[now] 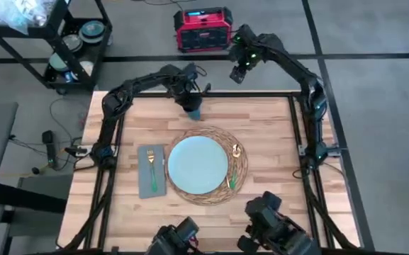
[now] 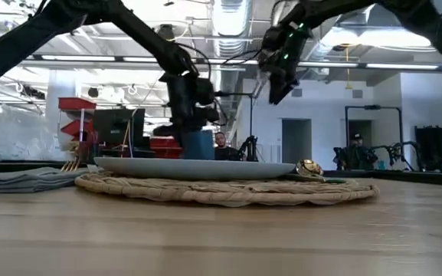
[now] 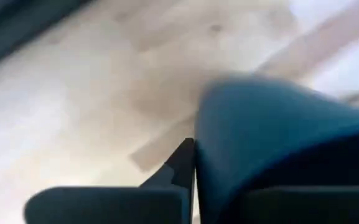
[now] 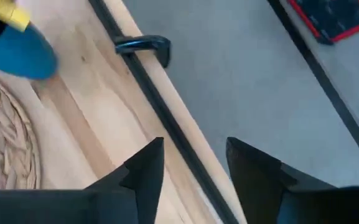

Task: Set table place
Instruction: Move the blue cup to the top right of the brown tablemat

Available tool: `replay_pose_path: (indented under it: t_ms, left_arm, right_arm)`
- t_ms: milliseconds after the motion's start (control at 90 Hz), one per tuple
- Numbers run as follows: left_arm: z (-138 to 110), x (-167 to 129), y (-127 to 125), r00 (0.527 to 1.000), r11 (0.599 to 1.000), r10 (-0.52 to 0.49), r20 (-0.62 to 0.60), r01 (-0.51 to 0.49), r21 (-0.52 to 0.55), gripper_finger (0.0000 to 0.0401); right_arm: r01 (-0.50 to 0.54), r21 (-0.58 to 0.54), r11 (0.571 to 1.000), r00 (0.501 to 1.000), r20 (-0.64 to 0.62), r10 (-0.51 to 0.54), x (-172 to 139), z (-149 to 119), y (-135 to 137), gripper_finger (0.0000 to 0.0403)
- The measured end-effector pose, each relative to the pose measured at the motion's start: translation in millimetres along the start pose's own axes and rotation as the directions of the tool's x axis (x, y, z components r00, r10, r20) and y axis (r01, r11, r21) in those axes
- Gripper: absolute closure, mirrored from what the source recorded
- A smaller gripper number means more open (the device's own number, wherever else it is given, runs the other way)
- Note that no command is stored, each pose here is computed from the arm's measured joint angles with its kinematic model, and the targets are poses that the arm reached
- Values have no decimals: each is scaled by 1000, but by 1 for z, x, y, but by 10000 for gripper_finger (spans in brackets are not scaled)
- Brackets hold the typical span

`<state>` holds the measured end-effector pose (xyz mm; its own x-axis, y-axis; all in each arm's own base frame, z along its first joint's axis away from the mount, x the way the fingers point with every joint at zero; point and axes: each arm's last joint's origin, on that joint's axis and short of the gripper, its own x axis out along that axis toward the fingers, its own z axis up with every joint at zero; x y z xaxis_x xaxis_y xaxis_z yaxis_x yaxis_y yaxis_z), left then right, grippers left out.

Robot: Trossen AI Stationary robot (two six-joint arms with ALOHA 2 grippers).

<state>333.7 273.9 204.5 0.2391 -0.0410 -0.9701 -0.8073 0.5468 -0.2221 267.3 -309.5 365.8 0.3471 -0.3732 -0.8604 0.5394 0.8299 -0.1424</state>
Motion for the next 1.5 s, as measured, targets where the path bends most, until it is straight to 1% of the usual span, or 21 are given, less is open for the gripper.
replay_pose_path:
  t_ms: [100, 200, 256, 356, 400, 556, 611, 656, 689, 722, 767, 867, 933, 1067, 1144, 1267, 1400, 1456, 1500]
  left_arm:
    - [2, -10, -19, 999, 999, 2, 55, -5, 46, 401]
    - [8, -18, -38, 991, 996, -30, 131, 18, 91, 401]
    - [11, -22, -44, 986, 995, -45, 160, 30, 94, 401]
    - [19, -26, -54, 979, 995, -66, 192, 51, 83, 401]
    - [21, -25, -57, 983, 996, -62, 173, 49, 79, 401]
    - [34, -18, -84, 986, 990, -72, 153, 52, 131, 401]
    - [36, -11, -93, 988, 987, -73, 139, 51, 156, 401]
    - [36, -2, -99, 984, 980, -107, 143, 80, 181, 401]
    - [33, 2, -101, 984, 979, -128, 120, 106, 176, 401]
    - [30, 8, -102, 988, 980, -125, 93, 108, 167, 401]
    - [28, 14, -108, 988, 978, -127, 86, 110, 177, 401]
    - [22, 17, -113, 993, 974, -98, 59, 84, 210, 401]
    - [23, 17, -117, 993, 973, -75, 94, 52, 226, 401]
    - [27, 16, -111, 991, 971, -37, 132, 4, 238, 401]
    - [31, 14, -108, 988, 966, -42, 149, 2, 259, 401]
    - [36, 13, -109, 979, 952, -63, 193, 1, 305, 401]
    - [33, 14, -108, 985, 927, -52, 167, -14, 374, 401]
    - [33, 19, -109, 986, 913, -47, 160, -23, 408, 401]
    - [32, 22, -109, 989, 909, -34, 146, -30, 417, 401]
  right_arm:
    - [41, 29, 999, 997, 70, -43, -43, -12, -8, 276]
    - [75, 57, 996, 989, 120, -81, -83, -31, -12, 285]
    - [87, 74, 993, 987, 132, -96, -101, -43, -12, 286]
    - [94, 119, 988, 986, 125, -109, -125, -65, -8, 286]
    - [91, 135, 987, 988, 110, -106, -133, -76, -5, 286]
    - [100, 132, 986, 987, 111, -115, -153, -106, 7, 286]
    - [103, 136, 985, 986, 116, -119, -158, -114, 10, 286]
    - [107, 136, 985, 985, 123, -124, -161, -120, 13, 286]
    - [107, 136, 985, 985, 121, -123, -162, -123, 14, 286]
    - [105, 137, 985, 986, 113, -121, -163, -127, 16, 286]
    - [103, 137, 985, 988, 103, -118, -163, -131, 18, 286]
    - [99, 136, 986, 990, 85, -111, -163, -137, 20, 286]
    - [97, 135, 986, 991, 81, -108, -164, -139, 21, 286]
    - [94, 133, 987, 991, 78, -105, -164, -139, 23, 286]
    - [88, 136, 987, 993, 71, -99, -164, -140, 24, 286]
    - [80, 132, 988, 994, 67, -89, -164, -140, 26, 286]
    - [70, 133, 989, 995, 61, -79, -164, -140, 29, 286]
    - [62, 133, 989, 996, 54, -69, -164, -141, 29, 286]
    - [61, 133, 989, 996, 53, -69, -163, -141, 29, 286]
